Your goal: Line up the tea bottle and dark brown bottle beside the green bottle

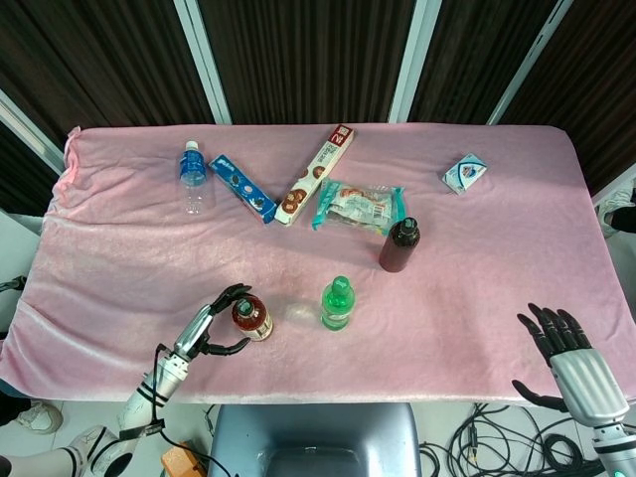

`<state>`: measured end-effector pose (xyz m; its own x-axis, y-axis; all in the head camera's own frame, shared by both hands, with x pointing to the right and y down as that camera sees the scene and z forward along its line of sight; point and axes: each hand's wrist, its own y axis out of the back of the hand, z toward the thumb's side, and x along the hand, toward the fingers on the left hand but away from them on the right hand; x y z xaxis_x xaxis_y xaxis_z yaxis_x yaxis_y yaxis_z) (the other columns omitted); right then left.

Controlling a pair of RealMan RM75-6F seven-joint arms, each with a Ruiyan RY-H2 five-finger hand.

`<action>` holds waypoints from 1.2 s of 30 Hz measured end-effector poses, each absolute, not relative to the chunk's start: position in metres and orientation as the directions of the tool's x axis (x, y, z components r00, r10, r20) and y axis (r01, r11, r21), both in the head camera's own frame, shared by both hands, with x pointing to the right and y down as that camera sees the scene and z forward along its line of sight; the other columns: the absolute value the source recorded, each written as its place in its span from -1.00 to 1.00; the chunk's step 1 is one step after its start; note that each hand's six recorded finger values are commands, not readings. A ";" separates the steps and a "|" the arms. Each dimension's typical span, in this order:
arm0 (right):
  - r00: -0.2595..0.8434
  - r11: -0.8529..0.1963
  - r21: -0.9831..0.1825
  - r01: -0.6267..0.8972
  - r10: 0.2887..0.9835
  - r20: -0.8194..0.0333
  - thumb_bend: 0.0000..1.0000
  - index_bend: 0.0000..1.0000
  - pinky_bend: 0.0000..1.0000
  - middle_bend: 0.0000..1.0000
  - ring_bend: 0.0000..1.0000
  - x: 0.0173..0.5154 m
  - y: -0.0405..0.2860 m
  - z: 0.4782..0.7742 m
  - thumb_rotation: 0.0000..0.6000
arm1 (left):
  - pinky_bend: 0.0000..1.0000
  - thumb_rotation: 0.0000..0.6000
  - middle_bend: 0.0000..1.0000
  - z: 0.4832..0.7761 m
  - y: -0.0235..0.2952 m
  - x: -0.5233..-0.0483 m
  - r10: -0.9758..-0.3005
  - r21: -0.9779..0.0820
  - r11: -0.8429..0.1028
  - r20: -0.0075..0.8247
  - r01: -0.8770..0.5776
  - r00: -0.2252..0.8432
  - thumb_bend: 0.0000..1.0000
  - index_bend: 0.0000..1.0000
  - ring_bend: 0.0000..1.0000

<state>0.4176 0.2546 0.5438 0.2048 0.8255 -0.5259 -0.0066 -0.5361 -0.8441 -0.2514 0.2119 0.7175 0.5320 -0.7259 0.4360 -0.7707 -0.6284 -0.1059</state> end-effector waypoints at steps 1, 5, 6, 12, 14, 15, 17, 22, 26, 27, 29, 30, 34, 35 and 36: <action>0.205 -0.535 -0.845 -0.006 0.826 -0.525 -0.35 -1.00 -0.93 -1.00 -1.00 0.418 0.255 0.544 1.00 | -0.80 1.00 -0.15 0.718 0.212 -0.250 -0.724 -0.106 -0.630 0.438 -0.769 0.533 -0.45 -0.31 -0.72; 0.206 -0.536 -0.844 -0.006 0.825 -0.526 -0.35 -1.00 -0.93 -1.00 -1.00 0.418 0.255 0.543 1.00 | -0.69 1.00 0.03 0.720 0.210 -0.245 -0.722 -0.107 -0.631 0.445 -0.769 0.530 -0.44 -0.11 -0.56; 0.207 -0.537 -0.843 -0.006 0.824 -0.527 -0.35 -1.00 -0.93 -1.00 -1.00 0.418 0.255 0.543 1.00 | -0.65 1.00 0.08 0.721 0.209 -0.244 -0.724 -0.108 -0.627 0.446 -0.771 0.526 -0.42 -0.06 -0.51; 0.207 -0.534 -0.845 0.000 0.827 -0.523 -0.35 -1.00 -0.93 -1.00 -1.00 0.420 0.255 0.541 1.00 | -0.33 1.00 0.40 0.722 0.203 -0.245 -0.744 -0.097 -0.591 0.449 -0.801 0.495 -0.16 0.29 -0.19; 0.209 -0.534 -0.845 0.001 0.827 -0.522 -0.35 -1.00 -0.93 -1.00 -1.00 0.420 0.255 0.541 1.00 | -0.22 1.00 0.49 0.720 0.200 -0.244 -0.755 -0.098 -0.578 0.441 -0.810 0.486 -0.03 0.39 -0.09; 0.210 -0.535 -0.845 0.001 0.826 -0.523 -0.35 -1.00 -0.93 -1.00 -1.00 0.419 0.256 0.541 1.00 | -0.17 1.00 0.52 0.718 0.198 -0.244 -0.763 -0.097 -0.569 0.433 -0.816 0.480 0.03 0.42 -0.05; 0.211 -0.535 -0.845 0.002 0.826 -0.523 -0.35 -1.00 -0.93 -1.00 -1.00 0.419 0.256 0.540 1.00 | -0.06 1.00 0.59 0.716 0.194 -0.242 -0.773 -0.098 -0.559 0.421 -0.823 0.475 0.16 0.49 0.03; 0.210 -0.535 -0.845 0.005 0.827 -0.522 -0.35 -1.00 -0.93 -1.00 -1.00 0.420 0.256 0.540 1.00 | 0.07 1.00 0.63 0.704 0.182 -0.230 -0.799 -0.124 -0.546 0.375 -0.829 0.470 0.23 0.54 0.09; 0.210 -0.538 -0.843 0.005 0.824 -0.525 -0.35 -1.00 -0.93 -1.00 -1.00 0.420 0.257 0.540 1.00 | 0.08 1.00 0.63 0.696 0.172 -0.213 -0.811 -0.167 -0.550 0.344 -0.818 0.474 0.22 0.55 0.09; 0.210 -0.540 -0.842 0.004 0.823 -0.527 -0.35 -1.00 -0.93 -1.00 -1.00 0.421 0.257 0.540 1.00 | 0.08 1.00 0.63 0.695 0.169 -0.207 -0.812 -0.185 -0.553 0.338 -0.813 0.476 0.22 0.55 0.09; 0.209 -0.541 -0.841 0.005 0.823 -0.528 -0.35 -1.00 -0.93 -1.00 -1.00 0.421 0.257 0.540 1.00 | 0.08 1.00 0.62 0.695 0.167 -0.197 -0.812 -0.203 -0.558 0.335 -0.805 0.478 0.22 0.55 0.09; 0.209 -0.542 -0.841 0.006 0.823 -0.529 -0.35 -1.00 -0.93 -1.00 -1.00 0.422 0.257 0.540 1.00 | 0.08 1.00 0.62 0.695 0.166 -0.189 -0.810 -0.212 -0.562 0.336 -0.799 0.481 0.21 0.55 0.09; 0.208 -0.543 -0.839 0.010 0.822 -0.530 -0.35 -1.00 -0.93 -1.00 -1.00 0.423 0.256 0.539 1.00 | 0.07 1.00 0.62 0.699 0.166 -0.161 -0.798 -0.217 -0.579 0.347 -0.786 0.492 0.20 0.55 0.09; 0.208 -0.543 -0.840 0.012 0.823 -0.529 -0.35 -1.00 -0.93 -1.00 -1.00 0.424 0.256 0.539 1.00 | 0.07 1.00 0.62 0.700 0.167 -0.157 -0.795 -0.215 -0.582 0.351 -0.784 0.494 0.20 0.55 0.09; 0.207 -0.542 -0.840 0.015 0.824 -0.527 -0.35 -1.00 -0.93 -1.00 -1.00 0.424 0.256 0.538 1.00 | 0.06 1.00 0.62 0.701 0.167 -0.153 -0.793 -0.216 -0.585 0.354 -0.782 0.495 0.20 0.55 0.09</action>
<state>0.4244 0.2562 0.5379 0.2072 0.8239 -0.5274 0.0151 -0.5418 -0.8404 -0.1535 0.1672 0.7011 0.4954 -0.7934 0.3537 -0.7821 -0.5846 -0.2157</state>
